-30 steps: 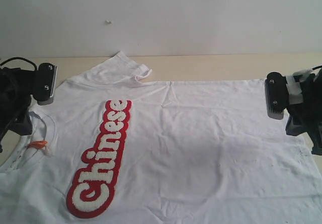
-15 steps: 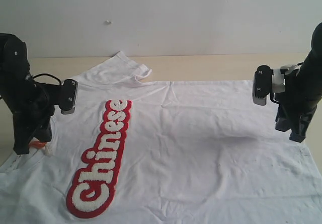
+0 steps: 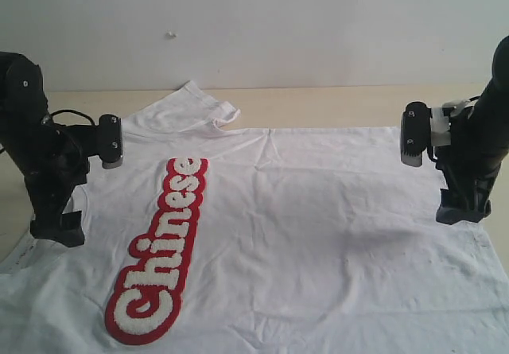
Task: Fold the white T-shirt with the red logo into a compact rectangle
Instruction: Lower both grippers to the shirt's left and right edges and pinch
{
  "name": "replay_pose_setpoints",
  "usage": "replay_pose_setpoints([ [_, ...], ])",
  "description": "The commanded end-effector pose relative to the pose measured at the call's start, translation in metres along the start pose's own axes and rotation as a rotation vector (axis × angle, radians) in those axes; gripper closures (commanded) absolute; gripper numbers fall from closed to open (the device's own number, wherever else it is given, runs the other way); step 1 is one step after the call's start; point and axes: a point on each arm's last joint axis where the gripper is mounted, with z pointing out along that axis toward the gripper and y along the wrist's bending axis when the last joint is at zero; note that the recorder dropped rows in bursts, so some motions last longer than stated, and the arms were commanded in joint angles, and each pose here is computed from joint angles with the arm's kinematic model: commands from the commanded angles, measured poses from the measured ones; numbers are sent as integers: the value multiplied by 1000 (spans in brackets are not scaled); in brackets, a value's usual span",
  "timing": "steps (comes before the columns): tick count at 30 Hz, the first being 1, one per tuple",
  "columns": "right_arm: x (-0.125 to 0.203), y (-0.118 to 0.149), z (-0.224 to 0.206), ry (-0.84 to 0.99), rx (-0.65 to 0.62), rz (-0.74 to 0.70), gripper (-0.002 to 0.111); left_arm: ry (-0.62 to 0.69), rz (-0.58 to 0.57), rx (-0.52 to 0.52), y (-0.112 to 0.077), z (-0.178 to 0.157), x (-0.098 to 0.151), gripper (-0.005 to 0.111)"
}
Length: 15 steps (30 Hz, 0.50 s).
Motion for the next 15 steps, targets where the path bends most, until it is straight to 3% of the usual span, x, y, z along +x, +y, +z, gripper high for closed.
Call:
replay_pose_setpoints([
  [1,3,-1,-2,20,-3,-75,29,23,11,5,1,-3,2,2],
  [5,4,3,-2,31,-46,-184,33,56,137,77,-5,-3,6,2],
  [15,7,10,18,60,-156,-194,36,53,157,86,-6,-3,6,2],
])
